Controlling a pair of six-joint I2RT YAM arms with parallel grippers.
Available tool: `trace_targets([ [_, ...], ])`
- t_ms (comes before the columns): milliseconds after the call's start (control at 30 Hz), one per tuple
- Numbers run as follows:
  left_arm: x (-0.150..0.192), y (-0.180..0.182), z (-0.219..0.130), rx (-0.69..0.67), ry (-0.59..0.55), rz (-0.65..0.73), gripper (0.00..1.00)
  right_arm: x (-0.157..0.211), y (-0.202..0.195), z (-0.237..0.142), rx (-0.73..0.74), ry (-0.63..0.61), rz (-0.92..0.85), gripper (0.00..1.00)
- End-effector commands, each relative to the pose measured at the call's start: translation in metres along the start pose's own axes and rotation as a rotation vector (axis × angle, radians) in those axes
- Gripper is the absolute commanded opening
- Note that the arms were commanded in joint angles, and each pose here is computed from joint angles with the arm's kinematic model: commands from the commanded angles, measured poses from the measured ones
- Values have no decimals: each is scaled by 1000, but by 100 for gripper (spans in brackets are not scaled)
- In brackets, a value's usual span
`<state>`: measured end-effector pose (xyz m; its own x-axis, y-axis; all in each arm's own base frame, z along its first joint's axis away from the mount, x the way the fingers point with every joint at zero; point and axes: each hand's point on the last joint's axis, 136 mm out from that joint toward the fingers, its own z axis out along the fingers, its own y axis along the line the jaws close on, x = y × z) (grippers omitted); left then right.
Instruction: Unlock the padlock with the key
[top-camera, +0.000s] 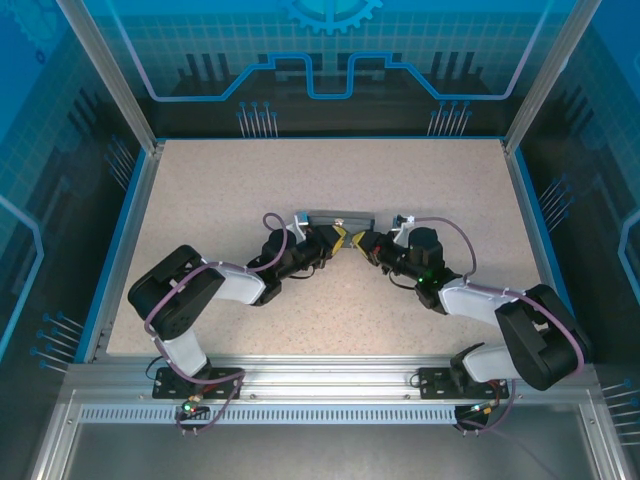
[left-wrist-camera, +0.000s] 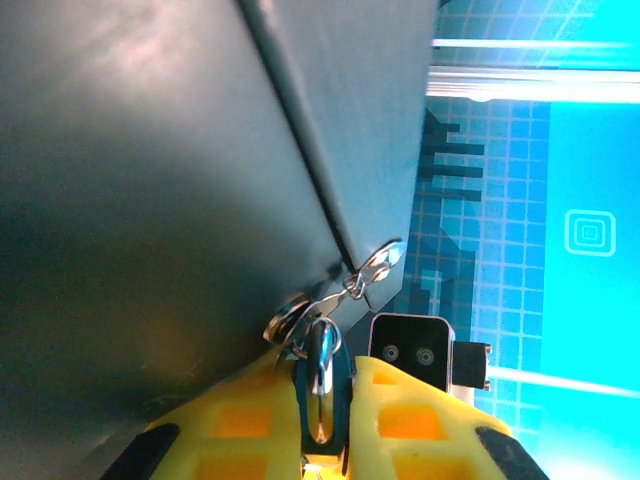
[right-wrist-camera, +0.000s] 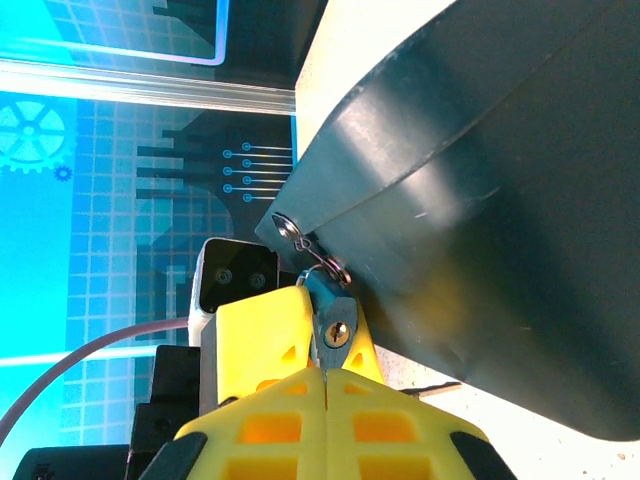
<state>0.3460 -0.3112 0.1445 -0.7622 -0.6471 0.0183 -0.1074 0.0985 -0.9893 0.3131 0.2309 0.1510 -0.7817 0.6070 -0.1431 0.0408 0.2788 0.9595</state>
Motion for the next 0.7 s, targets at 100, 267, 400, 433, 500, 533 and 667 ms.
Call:
trace_targets([
  [100, 11, -37, -8, 105, 77, 38, 0, 5, 1, -16, -25, 17, -55, 0],
  [267, 14, -43, -13, 117, 128, 40, 0, 6, 4, -28, -42, 20, -70, 0],
  [400, 14, -41, -18, 113, 141, 36, 0, 7, 4, -35, -50, 19, -65, 0],
  [433, 14, -40, -19, 109, 140, 36, 0, 7, 4, -36, -51, 23, -61, 0],
  [500, 14, -37, -21, 104, 141, 37, 0, 8, 5, -37, -54, 29, -57, 0],
  [533, 14, -36, -22, 104, 141, 37, 0, 9, 6, -37, -57, 35, -55, 0],
  [667, 14, -36, -23, 110, 141, 36, 0, 12, 8, -37, -65, 51, -51, 0],
])
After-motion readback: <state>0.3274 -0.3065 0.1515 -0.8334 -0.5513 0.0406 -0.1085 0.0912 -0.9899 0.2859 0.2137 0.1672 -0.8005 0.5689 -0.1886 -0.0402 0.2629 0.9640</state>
